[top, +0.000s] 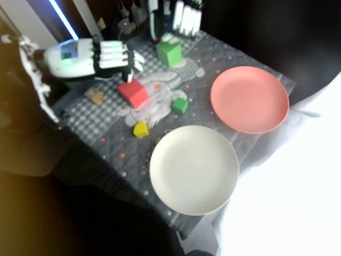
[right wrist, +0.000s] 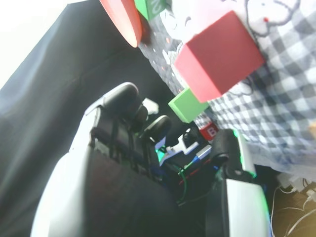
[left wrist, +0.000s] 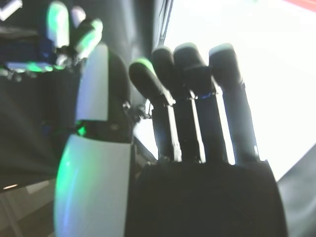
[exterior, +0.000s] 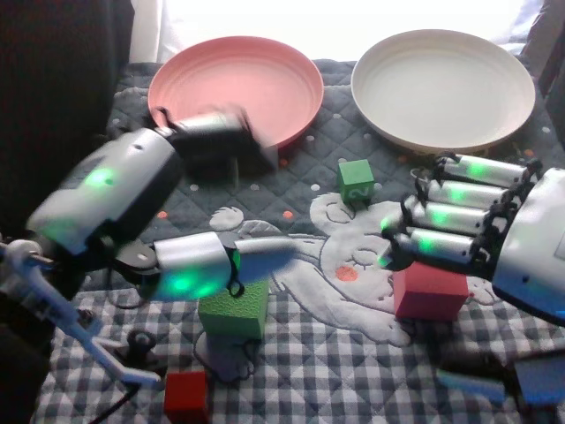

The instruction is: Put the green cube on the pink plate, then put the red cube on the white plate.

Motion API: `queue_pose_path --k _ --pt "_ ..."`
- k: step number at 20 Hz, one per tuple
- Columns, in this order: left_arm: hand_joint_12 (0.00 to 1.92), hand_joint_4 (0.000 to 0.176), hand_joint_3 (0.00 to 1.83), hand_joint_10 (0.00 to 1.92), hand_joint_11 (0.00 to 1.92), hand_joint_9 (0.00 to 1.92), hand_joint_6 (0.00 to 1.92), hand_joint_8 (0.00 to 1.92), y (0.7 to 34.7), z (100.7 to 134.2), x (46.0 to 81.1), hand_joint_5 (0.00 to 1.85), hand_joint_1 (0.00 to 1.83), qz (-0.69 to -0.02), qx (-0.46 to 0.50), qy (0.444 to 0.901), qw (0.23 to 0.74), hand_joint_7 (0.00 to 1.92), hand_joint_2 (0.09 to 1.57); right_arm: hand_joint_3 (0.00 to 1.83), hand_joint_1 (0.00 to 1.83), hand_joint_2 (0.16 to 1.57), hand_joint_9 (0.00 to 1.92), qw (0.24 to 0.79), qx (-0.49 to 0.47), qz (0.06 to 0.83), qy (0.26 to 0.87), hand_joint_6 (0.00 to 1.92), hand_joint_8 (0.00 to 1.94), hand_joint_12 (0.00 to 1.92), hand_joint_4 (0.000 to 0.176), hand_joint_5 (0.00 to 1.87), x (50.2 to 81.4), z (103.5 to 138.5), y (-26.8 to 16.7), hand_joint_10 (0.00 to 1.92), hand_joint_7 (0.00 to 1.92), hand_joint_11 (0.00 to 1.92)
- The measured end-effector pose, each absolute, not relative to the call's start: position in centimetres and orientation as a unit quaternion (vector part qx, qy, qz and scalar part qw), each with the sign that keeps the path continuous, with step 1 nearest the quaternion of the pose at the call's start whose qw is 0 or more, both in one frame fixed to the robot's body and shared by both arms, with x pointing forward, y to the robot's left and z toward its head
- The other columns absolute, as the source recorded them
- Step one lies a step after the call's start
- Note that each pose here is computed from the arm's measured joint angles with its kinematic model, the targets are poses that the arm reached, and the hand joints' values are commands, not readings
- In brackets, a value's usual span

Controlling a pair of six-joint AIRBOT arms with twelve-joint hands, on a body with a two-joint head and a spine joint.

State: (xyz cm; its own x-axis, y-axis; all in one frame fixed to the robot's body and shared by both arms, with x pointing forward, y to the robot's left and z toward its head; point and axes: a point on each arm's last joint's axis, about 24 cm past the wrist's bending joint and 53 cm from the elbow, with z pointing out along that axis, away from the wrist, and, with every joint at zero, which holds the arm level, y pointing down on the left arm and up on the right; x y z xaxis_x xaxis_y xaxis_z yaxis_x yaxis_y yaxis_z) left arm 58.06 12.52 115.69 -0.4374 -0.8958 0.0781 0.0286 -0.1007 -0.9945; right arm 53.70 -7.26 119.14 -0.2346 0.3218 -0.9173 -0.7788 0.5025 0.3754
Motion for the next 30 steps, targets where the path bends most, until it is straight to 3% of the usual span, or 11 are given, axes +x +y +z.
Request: queue_pose_path --k 1,5,6,7,9,14,17,20,21,26,30 --pt "1.01 0.012 0.03 0.03 0.0 0.22 0.02 0.0 12.8 116.5 57.8 0.32 0.66 -0.639 -0.381 0.556 0.371 0.24 0.92 0.1 0.55 0.93 0.38 0.59 -0.182 0.464 0.635 0.3 0.12 1.55 0.0 0.5 53.7 119.0 -7.2 0.59 0.56 0.09" --pt "1.08 0.057 0.02 0.02 0.0 0.23 0.01 0.0 12.7 117.2 56.8 0.34 0.61 -0.646 -0.373 0.552 0.373 0.25 0.94 0.06 0.5 0.96 0.41 0.591 -0.181 0.465 0.634 0.27 0.1 1.54 0.0 0.54 53.7 119.1 -7.2 0.71 0.62 0.18" --pt "1.08 0.057 0.02 0.02 0.0 0.23 0.01 0.0 12.7 117.2 56.8 0.34 0.61 -0.647 -0.372 0.551 0.373 0.25 0.94 0.06 0.5 0.96 0.41 0.591 -0.181 0.465 0.634 0.27 0.1 1.54 0.0 0.54 53.7 119.1 -7.2 0.71 0.62 0.18" --pt "1.05 0.033 0.01 0.01 0.0 0.23 0.01 0.0 12.7 117.4 56.6 0.35 0.61 -0.647 -0.372 0.551 0.373 0.25 0.95 0.05 0.52 0.95 0.39 0.591 -0.181 0.464 0.634 0.26 0.09 1.53 0.0 0.52 53.7 119.1 -7.2 0.7 0.6 0.15" --pt "1.03 0.031 0.01 0.01 0.0 0.23 0.01 0.0 12.7 117.5 56.3 0.35 0.62 -0.645 -0.366 0.558 0.372 0.24 0.95 0.05 0.51 0.95 0.37 0.592 -0.181 0.463 0.634 0.25 0.08 1.54 0.0 0.5 53.7 119.1 -7.3 0.7 0.59 0.13" --pt "0.91 0.122 0.0 0.0 0.0 0.16 0.0 0.0 12.2 115.1 56.3 0.24 0.49 -0.611 -0.359 0.615 0.346 0.18 0.93 0.04 0.55 0.95 0.38 0.591 -0.181 0.464 0.634 0.26 0.08 1.54 0.0 0.55 53.8 119.0 -7.3 0.7 0.61 0.12" --pt "1.04 0.126 0.0 0.01 0.0 0.19 0.0 0.0 10.1 114.5 55.6 0.22 0.55 -0.609 -0.324 0.649 0.321 0.17 0.87 0.04 0.55 0.95 0.38 0.591 -0.181 0.464 0.634 0.24 0.06 1.54 0.0 0.55 53.7 119.0 -7.2 0.66 0.6 0.12" --pt "1.4 0.133 0.0 0.04 0.0 0.29 0.0 0.0 9.4 113.0 55.5 0.19 0.67 -0.588 -0.312 0.682 0.303 0.17 0.85 0.03 0.52 0.97 0.38 0.591 -0.181 0.464 0.634 0.19 0.03 1.54 0.0 0.54 53.7 119.0 -7.2 0.59 0.58 0.07" --pt "1.45 0.115 0.0 0.06 0.1 0.37 0.01 0.01 9.4 112.7 55.6 0.22 0.7 -0.583 -0.313 0.689 0.297 0.21 0.85 0.03 0.51 0.97 0.38 0.591 -0.181 0.464 0.635 0.19 0.03 1.54 0.0 0.55 53.7 119.0 -7.2 0.58 0.59 0.07" --pt "1.42 0.102 0.0 0.02 0.12 0.36 0.0 0.0 8.9 110.5 56.3 0.25 0.73 -0.557 -0.314 0.718 0.275 0.25 0.88 0.03 0.59 0.97 0.37 0.59 -0.181 0.465 0.634 0.19 0.02 1.51 0.0 0.57 53.7 119.0 -7.2 0.57 0.59 0.09" --pt "1.41 0.062 0.01 0.09 0.41 0.62 0.01 0.02 8.9 108.8 56.5 0.41 0.89 -0.538 -0.326 0.734 0.256 0.48 0.96 0.01 0.66 0.96 0.36 0.59 -0.18 0.465 0.635 0.17 0.02 1.51 0.0 0.57 53.8 119.0 -7.2 0.58 0.58 0.07"
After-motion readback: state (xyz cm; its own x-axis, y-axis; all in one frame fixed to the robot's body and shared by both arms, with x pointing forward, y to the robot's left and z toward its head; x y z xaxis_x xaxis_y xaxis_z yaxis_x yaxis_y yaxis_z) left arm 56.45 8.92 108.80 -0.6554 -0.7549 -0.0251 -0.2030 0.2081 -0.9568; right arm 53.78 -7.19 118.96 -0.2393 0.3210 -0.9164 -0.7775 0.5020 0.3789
